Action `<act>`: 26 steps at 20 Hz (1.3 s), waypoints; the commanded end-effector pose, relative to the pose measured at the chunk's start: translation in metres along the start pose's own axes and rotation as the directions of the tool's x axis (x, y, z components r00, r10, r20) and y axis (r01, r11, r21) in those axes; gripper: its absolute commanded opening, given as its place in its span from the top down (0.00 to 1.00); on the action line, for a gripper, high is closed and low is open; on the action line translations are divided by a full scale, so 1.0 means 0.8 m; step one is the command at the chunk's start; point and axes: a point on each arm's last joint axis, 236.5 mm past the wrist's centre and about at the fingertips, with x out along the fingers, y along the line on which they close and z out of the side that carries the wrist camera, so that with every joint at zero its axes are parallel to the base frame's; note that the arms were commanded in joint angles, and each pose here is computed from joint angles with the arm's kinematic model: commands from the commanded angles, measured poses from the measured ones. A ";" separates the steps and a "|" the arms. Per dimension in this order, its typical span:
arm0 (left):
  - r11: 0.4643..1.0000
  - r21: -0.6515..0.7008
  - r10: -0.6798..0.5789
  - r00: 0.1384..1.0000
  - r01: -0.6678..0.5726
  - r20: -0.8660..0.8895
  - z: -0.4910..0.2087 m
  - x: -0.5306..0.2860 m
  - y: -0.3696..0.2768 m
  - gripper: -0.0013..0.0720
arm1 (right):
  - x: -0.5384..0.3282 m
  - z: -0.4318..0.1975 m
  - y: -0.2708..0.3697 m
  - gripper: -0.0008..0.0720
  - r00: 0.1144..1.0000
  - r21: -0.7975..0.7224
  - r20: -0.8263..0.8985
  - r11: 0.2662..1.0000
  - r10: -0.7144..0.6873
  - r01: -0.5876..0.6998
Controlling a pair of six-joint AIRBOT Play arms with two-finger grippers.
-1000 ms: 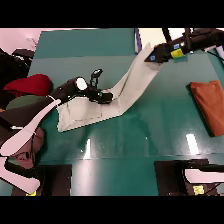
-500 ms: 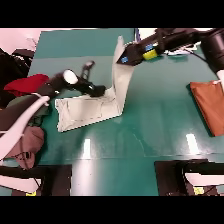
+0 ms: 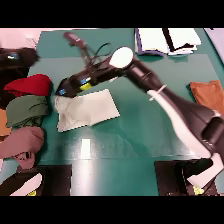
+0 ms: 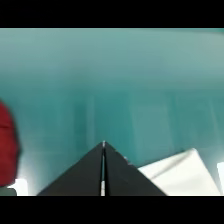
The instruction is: Fold the shirts.
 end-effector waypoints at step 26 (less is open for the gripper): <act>0.982 0.072 -0.170 0.985 0.172 -0.026 -0.018 -0.034 -0.097 0.96 | -0.038 -0.189 -0.313 0.97 0.935 0.455 -0.271 0.825 -0.230 0.335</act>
